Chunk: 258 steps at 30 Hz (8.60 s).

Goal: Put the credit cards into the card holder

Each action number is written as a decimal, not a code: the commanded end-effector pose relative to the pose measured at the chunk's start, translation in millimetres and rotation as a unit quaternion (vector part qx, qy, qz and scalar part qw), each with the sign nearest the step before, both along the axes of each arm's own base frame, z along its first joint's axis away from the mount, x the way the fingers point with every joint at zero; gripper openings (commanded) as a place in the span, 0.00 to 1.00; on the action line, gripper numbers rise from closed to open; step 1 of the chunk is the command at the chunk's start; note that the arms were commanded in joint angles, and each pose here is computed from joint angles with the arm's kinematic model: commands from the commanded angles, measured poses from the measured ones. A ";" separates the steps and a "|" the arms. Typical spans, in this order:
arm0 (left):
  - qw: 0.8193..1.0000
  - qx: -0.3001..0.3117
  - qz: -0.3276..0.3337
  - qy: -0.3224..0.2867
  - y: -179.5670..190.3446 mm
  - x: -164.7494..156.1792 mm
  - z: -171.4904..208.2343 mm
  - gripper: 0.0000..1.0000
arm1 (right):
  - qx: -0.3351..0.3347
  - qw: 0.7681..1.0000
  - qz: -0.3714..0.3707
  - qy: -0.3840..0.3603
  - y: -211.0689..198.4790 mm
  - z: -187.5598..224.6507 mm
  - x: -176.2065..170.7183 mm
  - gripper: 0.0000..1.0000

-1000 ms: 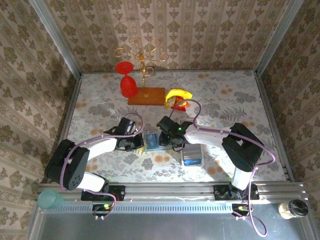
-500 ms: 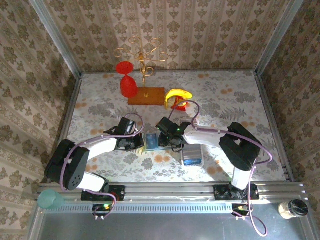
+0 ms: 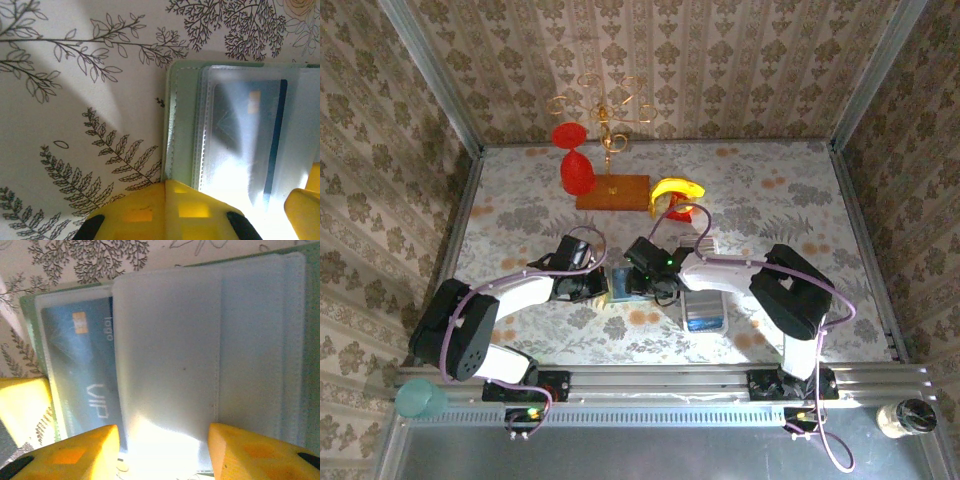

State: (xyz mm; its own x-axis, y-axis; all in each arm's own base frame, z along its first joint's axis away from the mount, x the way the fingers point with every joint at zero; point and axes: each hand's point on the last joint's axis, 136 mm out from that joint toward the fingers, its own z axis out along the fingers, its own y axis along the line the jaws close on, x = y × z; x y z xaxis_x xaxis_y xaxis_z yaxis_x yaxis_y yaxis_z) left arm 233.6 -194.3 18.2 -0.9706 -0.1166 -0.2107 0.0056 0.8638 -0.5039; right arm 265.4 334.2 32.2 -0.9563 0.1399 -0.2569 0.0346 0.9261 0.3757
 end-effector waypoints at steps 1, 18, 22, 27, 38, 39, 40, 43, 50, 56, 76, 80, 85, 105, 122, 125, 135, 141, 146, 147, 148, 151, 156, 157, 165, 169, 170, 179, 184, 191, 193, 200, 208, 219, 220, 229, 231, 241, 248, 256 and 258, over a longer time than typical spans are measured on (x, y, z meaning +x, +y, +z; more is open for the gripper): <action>0.998 0.011 -0.023 0.055 3.2 -32.0 -21.8 0.00 | 0.029 1.000 -0.011 0.001 14.2 1.6 2.3 0.51; 0.999 0.005 -0.016 0.051 1.6 -30.0 -23.0 0.00 | 0.150 0.988 -0.040 0.000 50.1 13.4 6.8 0.49; 0.999 0.001 -0.012 0.044 1.7 -29.0 -21.4 0.00 | 0.181 0.982 -0.051 0.007 57.0 14.1 5.6 0.48; 0.999 0.001 -0.006 0.042 4.7 -29.9 -24.9 0.00 | 0.238 0.969 -0.070 -0.006 63.2 30.3 10.6 0.48; 0.999 0.007 0.013 0.032 16.2 -31.0 -25.3 0.00 | 0.340 0.936 -0.064 -0.067 74.8 114.0 25.2 0.49; 0.999 0.006 0.015 0.030 16.8 -30.3 -24.2 0.00 | 0.336 0.937 -0.061 -0.072 72.6 119.2 25.9 0.49; 0.999 0.004 0.016 0.028 16.8 -29.9 -22.9 0.00 | 0.329 0.940 -0.056 -0.077 70.1 124.8 25.1 0.49; 1.000 0.001 0.021 0.020 18.2 -28.4 -18.5 0.00 | 0.291 0.950 -0.038 -0.104 54.6 138.7 23.8 0.49; 0.999 -0.005 0.037 -0.007 25.3 -24.8 -0.6 0.06 | 0.154 0.962 0.075 -0.212 -12.1 175.6 20.5 0.51; 0.998 0.004 0.049 -0.034 33.2 -20.4 16.7 0.16 | 0.009 0.849 0.358 -0.389 -53.1 218.2 -27.7 0.55; 0.996 -0.035 0.049 -0.067 26.1 -16.7 45.4 0.43 | -0.267 0.536 0.734 -0.321 -145.6 74.7 -99.9 0.85; 0.996 -0.037 0.049 -0.062 25.6 -18.9 43.3 0.44 | -0.279 0.530 0.732 -0.326 -138.7 59.5 -90.2 0.83; 0.996 -0.040 0.048 -0.058 25.0 -21.9 41.7 0.44 | -0.297 0.524 0.728 -0.328 -132.6 54.1 -77.3 0.79; 0.997 -0.035 0.054 -0.048 29.4 -28.9 36.0 0.43 | -0.290 0.506 0.760 -0.286 -132.1 30.5 -83.4 0.70; 0.997 -0.030 0.056 -0.046 31.5 -30.7 33.2 0.40 | -0.275 0.500 0.773 -0.279 -143.5 43.2 -99.5 0.33; 0.997 -0.030 0.057 -0.046 31.8 -30.7 32.8 0.39 | -0.274 0.499 0.774 -0.278 -143.7 42.9 -100.4 0.27; 0.997 -0.028 0.057 -0.043 32.5 -32.0 31.1 0.37 | -0.265 0.500 0.776 -0.279 -143.9 49.9 -104.8 0.13; 0.997 -0.026 0.057 -0.041 33.2 -33.1 30.2 0.37 | -0.256 0.509 0.774 -0.277 -146.0 65.0 -109.6 0.10; 0.997 -0.026 0.057 -0.041 33.2 -33.0 30.2 0.37 | -0.225 0.531 0.772 -0.267 -147.4 79.5 -123.0 0.10; 0.997 -0.027 0.057 -0.040 33.0 -33.3 30.1 0.37 | -0.219 0.537 0.771 -0.264 -147.7 82.8 -125.8 0.08; 0.997 -0.027 0.056 -0.040 33.1 -33.5 30.4 0.37 | -0.212 0.543 0.769 -0.262 -147.7 87.2 -128.5 0.07; 0.997 -0.025 0.055 -0.042 33.3 -32.7 31.9 0.37 | -0.194 0.557 0.765 -0.259 -148.2 100.0 -135.8 0.00; 0.997 -0.019 0.057 -0.045 35.0 -31.2 32.9 0.37 | -0.173 0.613 0.706 -0.310 -133.4 135.3 -128.2 0.00; 0.997 -0.019 0.058 -0.046 35.4 -30.2 33.5 0.37 | -0.160 0.641 0.675 -0.328 -124.7 146.5 -122.3 0.00; 0.997 -0.013 0.063 -0.040 36.0 -27.9 31.8 0.35 | 0.029 0.854 0.382 -0.352 -57.2 193.0 -70.9 0.00; 0.997 -0.011 0.067 -0.037 36.0 -26.6 30.7 0.32 | 0.054 0.940 0.243 -0.234 -41.7 168.5 -40.4 0.00; 0.997 -0.012 0.067 -0.038 35.7 -25.6 31.3 0.30 | 0.054 0.954 0.219 -0.198 -37.7 159.4 -35.4 0.00; 0.998 -0.019 0.050 -0.036 26.5 -17.8 34.4 0.11 | 0.092 0.993 0.072 0.015 -0.1 80.7 -9.5 0.00; 0.999 -0.015 0.041 -0.032 24.2 -14.7 29.6 0.03 | 0.072 0.996 0.037 0.023 4.6 59.2 9.0 0.00; 0.999 -0.013 0.034 -0.020 21.6 -14.7 18.9 0.00 | 0.072 0.997 0.031 0.008 10.4 50.8 21.0 0.00; 0.999 -0.014 0.031 -0.015 20.0 -14.8 16.5 0.00 | 0.077 0.996 0.034 0.007 13.0 48.0 21.1 0.00; 1.000 -0.012 0.026 -0.009 19.5 -16.5 11.9 0.00 | 0.052 0.997 0.051 -0.009 6.3 39.6 23.7 0.00; 1.000 -0.011 0.026 -0.005 19.5 -17.0 10.5 0.00 | 0.053 0.997 0.056 -0.007 6.7 38.4 23.0 0.00; 0.998 -0.030 0.015 -0.047 17.5 -14.8 31.8 0.00 | 0.028 0.947 0.297 -0.114 -4.5 124.2 -8.7 0.00; 0.998 -0.032 0.013 -0.052 17.1 -14.5 34.2 0.00 | 0.009 0.929 0.345 -0.132 -13.9 133.8 -18.8 0.00; 0.998 -0.032 0.003 -0.062 16.9 -15.8 38.6 0.00 | -0.148 0.654 0.696 -0.257 -135.1 161.2 -120.3 0.00; 0.998 -0.031 0.005 -0.060 17.8 -16.8 37.6 0.00 | -0.163 0.630 0.728 -0.216 -156.9 153.2 -135.2 0.00; 0.998 -0.026 0.014 -0.057 20.1 -18.8 34.8 0.00 | -0.200 0.560 0.780 -0.195 -157.1 106.9 -137.6 0.00; 0.998 -0.025 0.021 -0.054 21.5 -21.1 31.9 0.00 | -0.228 0.543 0.785 -0.192 -144.9 84.8 -119.1 0.00; 0.998 -0.026 0.024 -0.054 21.4 -22.3 29.9 0.00 | -0.240 0.555 0.778 -0.173 -142.8 69.6 -115.0 0.00; 0.998 -0.026 0.024 -0.054 21.2 -22.0 29.8 0.00 | -0.242 0.561 0.773 -0.174 -141.0 65.6 -114.5 0.00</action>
